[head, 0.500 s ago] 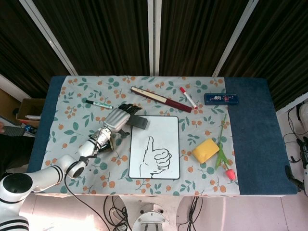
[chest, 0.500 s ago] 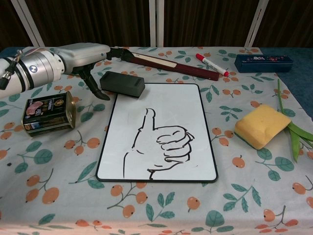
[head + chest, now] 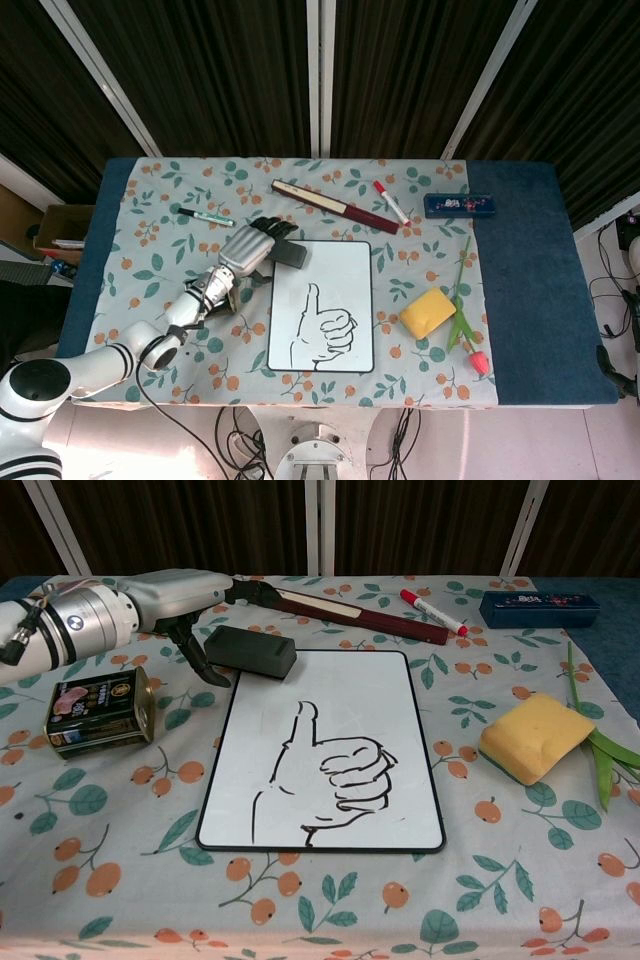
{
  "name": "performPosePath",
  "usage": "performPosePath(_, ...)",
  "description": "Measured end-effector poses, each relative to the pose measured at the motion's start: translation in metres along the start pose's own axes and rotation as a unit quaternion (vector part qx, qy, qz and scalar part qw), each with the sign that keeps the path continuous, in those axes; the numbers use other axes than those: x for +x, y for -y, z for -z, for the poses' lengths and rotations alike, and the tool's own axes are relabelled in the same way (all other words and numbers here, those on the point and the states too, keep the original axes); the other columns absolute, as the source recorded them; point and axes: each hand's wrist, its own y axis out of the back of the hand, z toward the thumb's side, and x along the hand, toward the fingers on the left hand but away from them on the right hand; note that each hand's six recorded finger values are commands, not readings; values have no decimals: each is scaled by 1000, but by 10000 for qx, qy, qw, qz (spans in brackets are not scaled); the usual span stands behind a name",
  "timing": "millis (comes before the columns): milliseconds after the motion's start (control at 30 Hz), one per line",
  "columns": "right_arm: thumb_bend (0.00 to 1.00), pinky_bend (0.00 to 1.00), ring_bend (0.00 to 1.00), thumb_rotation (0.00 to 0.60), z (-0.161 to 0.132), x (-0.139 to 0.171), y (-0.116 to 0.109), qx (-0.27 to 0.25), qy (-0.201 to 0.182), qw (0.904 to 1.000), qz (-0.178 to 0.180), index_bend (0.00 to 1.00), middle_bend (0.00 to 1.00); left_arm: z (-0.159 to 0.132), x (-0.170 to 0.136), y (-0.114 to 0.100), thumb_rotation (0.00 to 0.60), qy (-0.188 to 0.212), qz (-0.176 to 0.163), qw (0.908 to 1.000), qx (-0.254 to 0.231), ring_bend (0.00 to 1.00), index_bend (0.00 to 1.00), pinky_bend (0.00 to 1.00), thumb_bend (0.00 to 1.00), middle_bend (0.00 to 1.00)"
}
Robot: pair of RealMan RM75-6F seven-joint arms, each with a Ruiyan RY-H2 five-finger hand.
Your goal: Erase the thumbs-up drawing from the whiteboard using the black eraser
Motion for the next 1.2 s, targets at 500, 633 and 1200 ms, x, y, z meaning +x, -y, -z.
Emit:
performPosePath(500, 326, 0, 0, 600, 2, -5, 4, -127, 103, 9999, 52, 0, 0, -2, 10, 8, 600, 2, 96, 9999, -53, 104, 215, 177, 255, 154)
performPosePath(633, 325, 0, 0, 600, 5, -6, 6, -145, 154, 9998, 7, 0, 0, 0, 15, 10, 600, -82, 92, 9999, -9, 122, 217, 202, 273, 181)
performPosePath(1200, 338, 0, 0, 600, 11, -9, 9, -95, 169, 9997, -114, 0, 0, 1, 19, 10, 600, -103, -17, 9999, 111, 219, 330, 212, 340, 324)
